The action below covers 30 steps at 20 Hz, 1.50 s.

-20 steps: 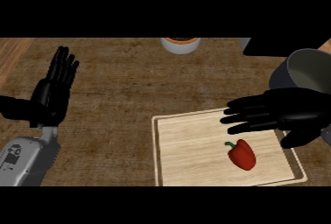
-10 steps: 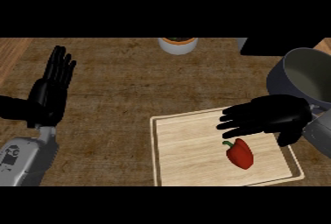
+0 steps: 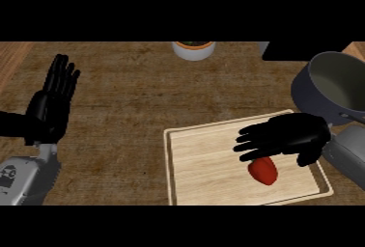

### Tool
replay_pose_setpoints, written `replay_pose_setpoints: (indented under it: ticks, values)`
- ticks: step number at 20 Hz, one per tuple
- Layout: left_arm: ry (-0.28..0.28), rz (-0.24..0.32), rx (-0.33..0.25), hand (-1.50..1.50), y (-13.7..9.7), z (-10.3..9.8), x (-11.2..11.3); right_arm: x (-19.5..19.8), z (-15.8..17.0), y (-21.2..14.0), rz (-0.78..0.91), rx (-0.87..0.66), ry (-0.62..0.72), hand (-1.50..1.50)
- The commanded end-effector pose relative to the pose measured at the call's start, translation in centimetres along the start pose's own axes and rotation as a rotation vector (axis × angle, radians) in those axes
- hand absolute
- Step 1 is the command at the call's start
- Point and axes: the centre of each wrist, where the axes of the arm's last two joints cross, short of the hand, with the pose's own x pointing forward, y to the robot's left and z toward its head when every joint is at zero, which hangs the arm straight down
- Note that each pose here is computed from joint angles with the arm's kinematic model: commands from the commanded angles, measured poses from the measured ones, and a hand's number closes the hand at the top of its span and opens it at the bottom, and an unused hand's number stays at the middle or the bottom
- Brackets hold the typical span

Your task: Pick the bell pepper from the tray and place it in the pot

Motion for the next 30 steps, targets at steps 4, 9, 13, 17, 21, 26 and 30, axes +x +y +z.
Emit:
replay_pose_setpoints:
  ticks: [4,9,13,17,21,26,30]
  values:
    - [-0.010,-0.007,0.002,0.00,0.3,-1.3,0.6,-1.5,-0.6,2.1,0.006,0.020,-0.038,-1.50]
    - [0.007,-0.005,0.014,0.00,-0.4,0.0,0.6,-1.7,-3.4,3.6,-0.024,0.049,-0.052,-1.50]
    - [0.004,-0.005,0.012,0.00,0.5,-0.3,1.2,-1.8,-4.4,3.9,-0.012,0.046,-0.064,-1.50]
    - [0.003,0.005,0.014,0.00,-1.3,1.3,-0.4,-1.1,-5.4,5.7,-0.010,0.061,-0.073,-1.50]
    - [-0.002,0.008,0.019,0.00,0.2,-0.2,0.4,-1.6,-7.7,6.6,-0.032,0.065,-0.122,-1.50]
    - [0.008,0.002,0.010,0.00,-0.4,0.4,-0.4,-0.4,-7.3,8.5,0.064,0.056,-0.253,1.50]
    - [0.010,0.006,0.018,0.00,-0.9,-0.1,0.1,1.8,-7.9,8.5,0.085,0.049,-0.289,1.50]
